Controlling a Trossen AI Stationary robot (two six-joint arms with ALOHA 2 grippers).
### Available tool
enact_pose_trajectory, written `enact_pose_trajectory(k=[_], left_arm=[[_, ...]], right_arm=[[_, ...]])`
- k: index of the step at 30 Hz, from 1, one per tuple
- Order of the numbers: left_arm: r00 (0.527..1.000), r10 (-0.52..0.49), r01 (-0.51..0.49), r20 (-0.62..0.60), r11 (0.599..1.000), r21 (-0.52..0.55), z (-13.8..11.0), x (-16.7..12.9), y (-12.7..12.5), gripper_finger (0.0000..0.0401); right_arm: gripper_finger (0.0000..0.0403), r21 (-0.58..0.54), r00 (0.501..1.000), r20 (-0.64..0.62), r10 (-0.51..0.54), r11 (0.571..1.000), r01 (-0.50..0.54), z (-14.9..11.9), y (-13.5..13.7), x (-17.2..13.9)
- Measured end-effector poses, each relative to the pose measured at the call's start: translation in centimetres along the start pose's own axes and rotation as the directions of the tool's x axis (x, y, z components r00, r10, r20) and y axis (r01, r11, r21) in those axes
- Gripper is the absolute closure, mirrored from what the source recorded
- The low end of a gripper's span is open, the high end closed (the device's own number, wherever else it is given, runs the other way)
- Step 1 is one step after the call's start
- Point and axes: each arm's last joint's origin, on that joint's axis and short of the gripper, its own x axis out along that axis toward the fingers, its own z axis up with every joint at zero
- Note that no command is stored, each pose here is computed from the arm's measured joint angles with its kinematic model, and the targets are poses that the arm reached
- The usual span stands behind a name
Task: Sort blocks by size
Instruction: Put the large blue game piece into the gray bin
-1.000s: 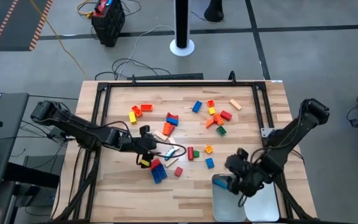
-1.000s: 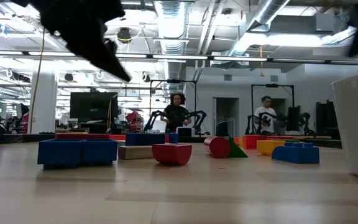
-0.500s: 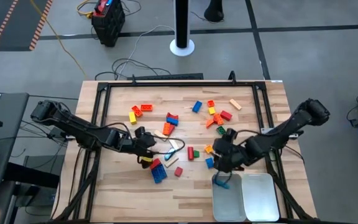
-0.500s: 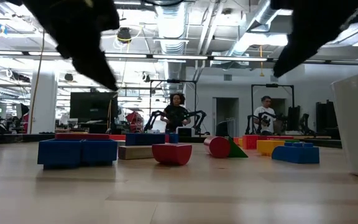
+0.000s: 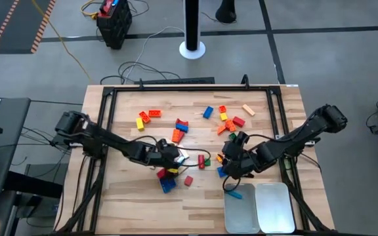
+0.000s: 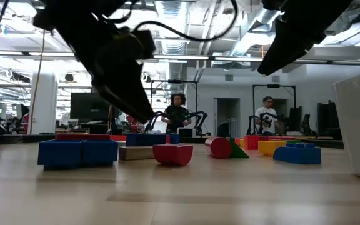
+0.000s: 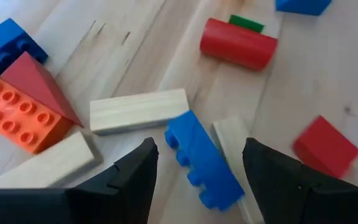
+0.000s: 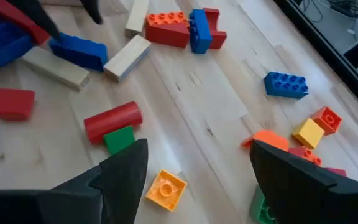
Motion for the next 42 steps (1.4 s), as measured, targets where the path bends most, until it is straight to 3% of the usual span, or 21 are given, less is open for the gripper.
enact_pose_trajectory(k=[5, 13, 17, 23, 25, 36, 42], left_arm=[[0.998, 0.037, -0.035, -0.060, 0.999, 0.023, -0.1, 1.8, 0.5, 0.0177], [0.988, 0.017, -0.012, -0.153, 0.999, 0.033, -0.5, 2.6, 1.7, 0.0184], [0.973, -0.008, 0.019, -0.231, 0.999, 0.045, -0.8, 2.7, 2.4, 0.0217], [0.972, -0.006, 0.034, -0.236, 0.993, 0.112, -0.9, 2.8, 2.5, 0.0306], [0.973, 0.002, 0.031, -0.232, 0.990, 0.137, -0.8, 2.8, 2.5, 0.0320], [0.997, 0.054, -0.044, -0.048, 0.978, 0.202, 1.8, -0.7, 3.0, 0.0316], [0.986, -0.053, 0.013, 0.158, 0.970, 0.243, 4.3, -2.4, 2.4, 0.0311]], right_arm=[[0.0093, -0.015, 1.000, 0.004, 0.017, 1.000, -0.016, -0.3, 0.4, -0.4], [0.0093, -0.020, 0.999, 0.010, 0.030, 0.999, -0.030, -0.4, 0.7, -0.7], [0.0093, -0.015, 0.999, 0.014, 0.033, 0.999, -0.033, -0.4, 0.7, -0.7], [0.0093, -0.012, 0.999, 0.023, 0.028, 1.000, -0.027, -0.3, 0.7, -0.7], [0.0093, -0.014, 0.999, 0.023, 0.027, 1.000, -0.027, -0.3, 0.7, -0.7], [0.0093, -0.053, 0.997, -0.069, -0.020, 0.998, 0.016, -0.6, 0.4, -4.1], [0.0093, -0.062, 0.998, -0.013, 0.054, 0.997, -0.054, -0.5, 1.5, -4.1]])
